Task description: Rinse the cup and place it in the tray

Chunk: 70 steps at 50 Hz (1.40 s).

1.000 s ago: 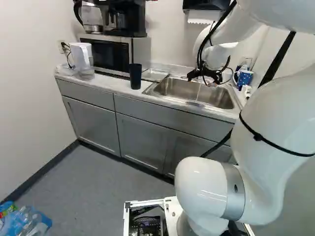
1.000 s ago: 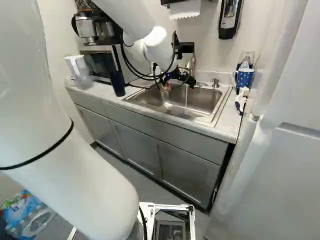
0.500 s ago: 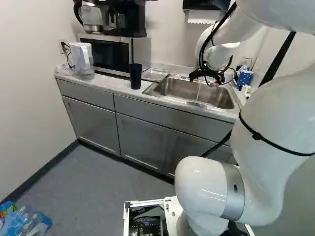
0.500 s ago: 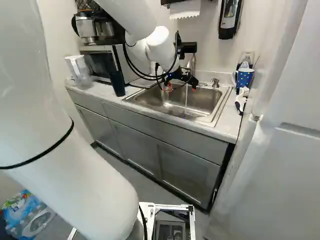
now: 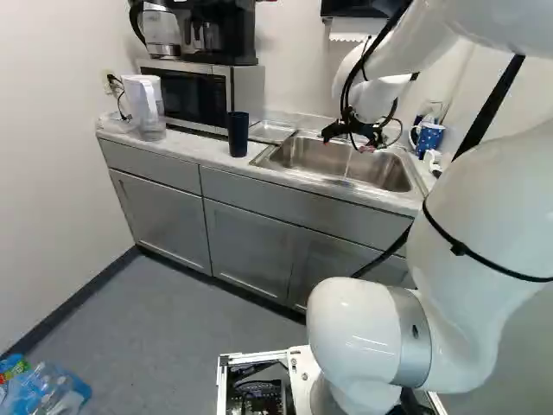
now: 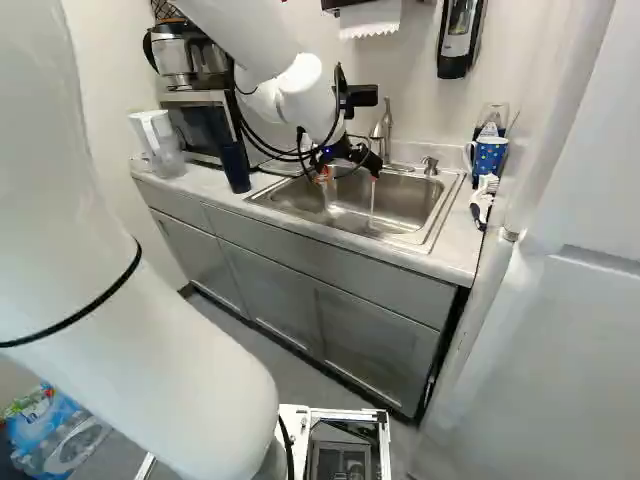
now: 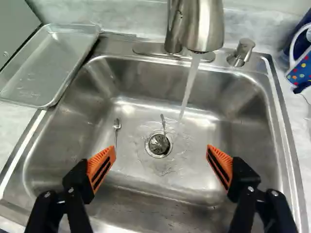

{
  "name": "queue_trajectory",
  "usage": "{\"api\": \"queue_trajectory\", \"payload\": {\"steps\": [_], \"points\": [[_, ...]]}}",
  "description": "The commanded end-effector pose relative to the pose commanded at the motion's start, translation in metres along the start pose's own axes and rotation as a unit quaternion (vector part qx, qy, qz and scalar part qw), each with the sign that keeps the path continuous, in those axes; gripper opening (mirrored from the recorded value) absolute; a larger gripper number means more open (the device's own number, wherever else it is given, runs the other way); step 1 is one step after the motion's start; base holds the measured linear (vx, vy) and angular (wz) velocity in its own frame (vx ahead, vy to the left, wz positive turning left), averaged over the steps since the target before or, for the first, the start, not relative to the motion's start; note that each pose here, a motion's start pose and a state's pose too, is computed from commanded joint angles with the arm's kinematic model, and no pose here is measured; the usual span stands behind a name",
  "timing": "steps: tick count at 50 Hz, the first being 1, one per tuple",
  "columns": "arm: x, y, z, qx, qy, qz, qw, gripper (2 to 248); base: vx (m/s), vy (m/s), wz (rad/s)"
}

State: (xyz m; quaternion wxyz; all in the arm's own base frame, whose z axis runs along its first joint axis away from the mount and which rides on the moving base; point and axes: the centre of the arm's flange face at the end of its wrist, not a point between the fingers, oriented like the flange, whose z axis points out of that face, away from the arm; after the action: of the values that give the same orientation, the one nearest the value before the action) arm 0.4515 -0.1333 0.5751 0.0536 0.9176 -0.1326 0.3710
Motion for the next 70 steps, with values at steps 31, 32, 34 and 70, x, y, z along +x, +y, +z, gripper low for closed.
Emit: {"api": "queue_trajectory", "payload": {"steps": [31,32,34,70], "points": [[-0.01,-0.049,-0.009,0.037,0.001,-0.038,0.9986,247,0.0,0.0,0.0],[-0.01,-0.05,-0.009,0.038,0.001,-0.039,0.9985,247,0.0,0.0,0.0],[-0.011,-0.053,-0.01,0.04,0.001,-0.042,0.9983,247,0.0,0.0,0.0],[-0.025,-0.107,-0.024,0.084,0.002,-0.086,0.9927,247,0.0,0.0,0.0]]}}
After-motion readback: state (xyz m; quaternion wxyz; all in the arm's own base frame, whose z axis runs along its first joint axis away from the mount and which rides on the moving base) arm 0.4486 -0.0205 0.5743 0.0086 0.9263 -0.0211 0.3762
